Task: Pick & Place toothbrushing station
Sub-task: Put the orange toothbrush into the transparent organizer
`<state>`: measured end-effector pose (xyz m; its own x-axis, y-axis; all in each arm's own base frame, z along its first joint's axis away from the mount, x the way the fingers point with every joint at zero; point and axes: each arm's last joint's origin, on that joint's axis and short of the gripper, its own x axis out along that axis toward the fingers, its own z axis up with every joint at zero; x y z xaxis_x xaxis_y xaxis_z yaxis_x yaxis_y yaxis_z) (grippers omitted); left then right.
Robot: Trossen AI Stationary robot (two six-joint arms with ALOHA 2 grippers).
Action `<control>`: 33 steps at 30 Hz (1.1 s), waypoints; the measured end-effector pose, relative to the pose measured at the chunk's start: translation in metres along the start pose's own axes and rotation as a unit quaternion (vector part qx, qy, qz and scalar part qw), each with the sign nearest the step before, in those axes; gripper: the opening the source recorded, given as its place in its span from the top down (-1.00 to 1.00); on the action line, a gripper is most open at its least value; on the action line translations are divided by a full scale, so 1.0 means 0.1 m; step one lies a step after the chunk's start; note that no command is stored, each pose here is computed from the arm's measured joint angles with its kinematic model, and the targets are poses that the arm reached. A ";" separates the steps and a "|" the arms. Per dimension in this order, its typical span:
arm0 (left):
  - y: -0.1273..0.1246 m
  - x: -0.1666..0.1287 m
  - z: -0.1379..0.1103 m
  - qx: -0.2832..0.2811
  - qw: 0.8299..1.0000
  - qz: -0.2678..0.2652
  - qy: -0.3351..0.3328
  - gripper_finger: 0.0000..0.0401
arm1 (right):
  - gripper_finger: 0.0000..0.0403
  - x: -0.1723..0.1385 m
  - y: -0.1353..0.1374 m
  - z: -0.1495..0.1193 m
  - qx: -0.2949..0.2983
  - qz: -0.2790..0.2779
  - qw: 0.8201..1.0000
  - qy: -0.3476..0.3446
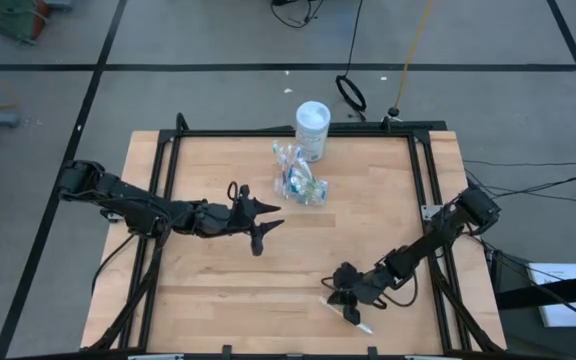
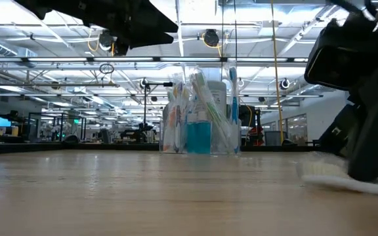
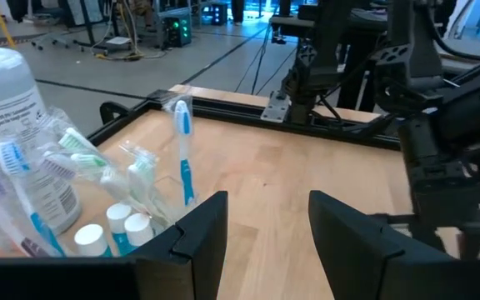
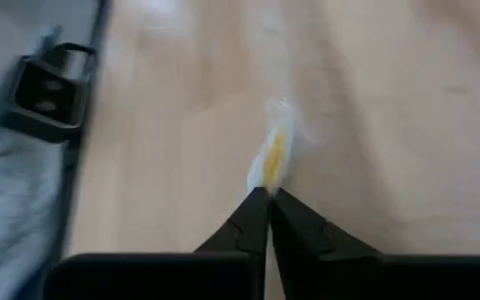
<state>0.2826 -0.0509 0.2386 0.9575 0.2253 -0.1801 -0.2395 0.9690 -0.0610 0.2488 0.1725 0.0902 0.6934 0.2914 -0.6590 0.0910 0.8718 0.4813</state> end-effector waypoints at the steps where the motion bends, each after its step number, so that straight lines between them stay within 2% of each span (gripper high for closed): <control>1: 0.00 0.00 0.00 0.003 1.000 -0.001 0.000 0.13 | 0.96 -0.02 0.00 0.03 0.003 -0.001 1.000 -0.008; 5: -0.01 0.00 0.00 0.006 1.000 -0.001 0.000 0.13 | 0.95 -0.14 -0.01 0.22 -0.001 0.004 0.999 -0.040; 8: -0.01 0.00 0.00 0.004 1.000 -0.001 -0.001 0.13 | 0.99 -0.30 0.02 0.46 -0.036 -0.005 0.993 -0.115; 10: -0.01 0.00 0.00 0.003 1.000 -0.002 -0.002 0.13 | 0.99 -0.41 0.00 0.62 -0.065 -0.030 0.984 -0.164; 18: -0.01 0.00 0.04 0.008 1.000 -0.003 -0.019 0.13 | 1.00 -0.99 -0.10 1.21 -0.165 -0.112 0.924 -0.326; 24: 0.01 0.00 0.10 0.064 0.997 0.001 -0.046 0.13 | 1.00 -1.37 -0.18 1.50 -0.209 -0.150 0.873 -0.415; 28: 0.01 0.00 0.14 0.079 0.995 0.002 -0.064 0.13 | 1.00 -1.45 -0.26 1.59 -0.229 -0.186 0.849 -0.438; 33: 0.01 0.00 0.14 0.077 0.995 0.002 -0.063 0.13 | 1.00 -1.36 -0.44 1.56 -0.212 -0.260 0.828 -0.449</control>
<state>0.2844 -0.0487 0.2519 0.9715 0.2302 -0.0556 -0.2246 0.9701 0.0924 0.2619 0.0330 0.2485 0.9090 -0.4104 0.0733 0.4162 0.9032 -0.1046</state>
